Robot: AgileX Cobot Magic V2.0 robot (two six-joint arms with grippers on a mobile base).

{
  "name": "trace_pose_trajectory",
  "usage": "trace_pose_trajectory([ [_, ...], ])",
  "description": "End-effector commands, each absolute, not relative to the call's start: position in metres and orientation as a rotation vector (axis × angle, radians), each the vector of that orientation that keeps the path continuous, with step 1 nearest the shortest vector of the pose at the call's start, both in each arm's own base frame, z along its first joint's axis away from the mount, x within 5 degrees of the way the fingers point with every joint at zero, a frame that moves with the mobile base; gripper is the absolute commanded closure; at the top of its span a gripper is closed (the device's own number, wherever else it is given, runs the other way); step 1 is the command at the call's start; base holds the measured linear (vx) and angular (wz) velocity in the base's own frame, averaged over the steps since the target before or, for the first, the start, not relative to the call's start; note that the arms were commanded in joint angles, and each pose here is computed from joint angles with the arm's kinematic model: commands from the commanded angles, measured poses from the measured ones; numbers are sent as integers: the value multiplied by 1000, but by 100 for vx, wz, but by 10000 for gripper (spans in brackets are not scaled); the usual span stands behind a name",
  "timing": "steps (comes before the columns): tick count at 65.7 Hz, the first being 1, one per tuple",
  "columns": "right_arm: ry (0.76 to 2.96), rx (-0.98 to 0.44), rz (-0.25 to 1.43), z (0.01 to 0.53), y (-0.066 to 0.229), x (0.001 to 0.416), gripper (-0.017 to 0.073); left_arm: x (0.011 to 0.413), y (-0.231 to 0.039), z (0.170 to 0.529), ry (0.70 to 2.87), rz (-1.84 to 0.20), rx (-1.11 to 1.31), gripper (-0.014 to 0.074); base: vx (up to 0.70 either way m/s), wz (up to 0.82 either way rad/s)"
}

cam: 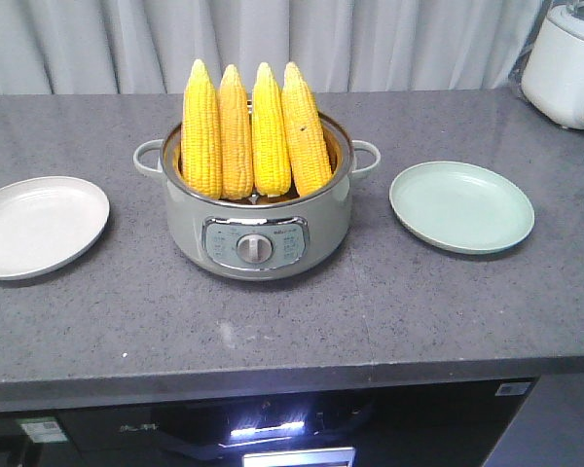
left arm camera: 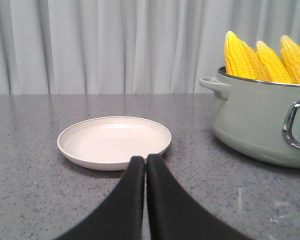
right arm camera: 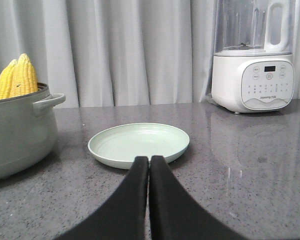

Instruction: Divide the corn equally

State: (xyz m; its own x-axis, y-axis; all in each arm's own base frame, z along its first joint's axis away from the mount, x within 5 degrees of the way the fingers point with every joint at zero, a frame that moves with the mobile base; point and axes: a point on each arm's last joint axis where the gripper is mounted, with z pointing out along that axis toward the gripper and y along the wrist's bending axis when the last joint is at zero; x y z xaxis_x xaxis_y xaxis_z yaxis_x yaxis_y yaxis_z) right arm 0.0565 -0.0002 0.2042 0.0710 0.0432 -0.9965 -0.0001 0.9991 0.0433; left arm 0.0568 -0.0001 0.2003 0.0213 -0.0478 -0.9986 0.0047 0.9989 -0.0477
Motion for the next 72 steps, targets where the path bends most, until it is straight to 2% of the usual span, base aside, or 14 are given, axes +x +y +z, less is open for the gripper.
trace_pose_trajectory([
  [1,1436,30,24,208,0,56,569,55,-1,205,1468,-54,-37,600,18,-4],
  [35,1436,30,24,208,0,56,569,55,-1,205,1468,-54,-37,600,14,-1],
  [72,1436,30,24,208,0,56,569,55,-1,205,1468,-54,-37,600,1,0],
])
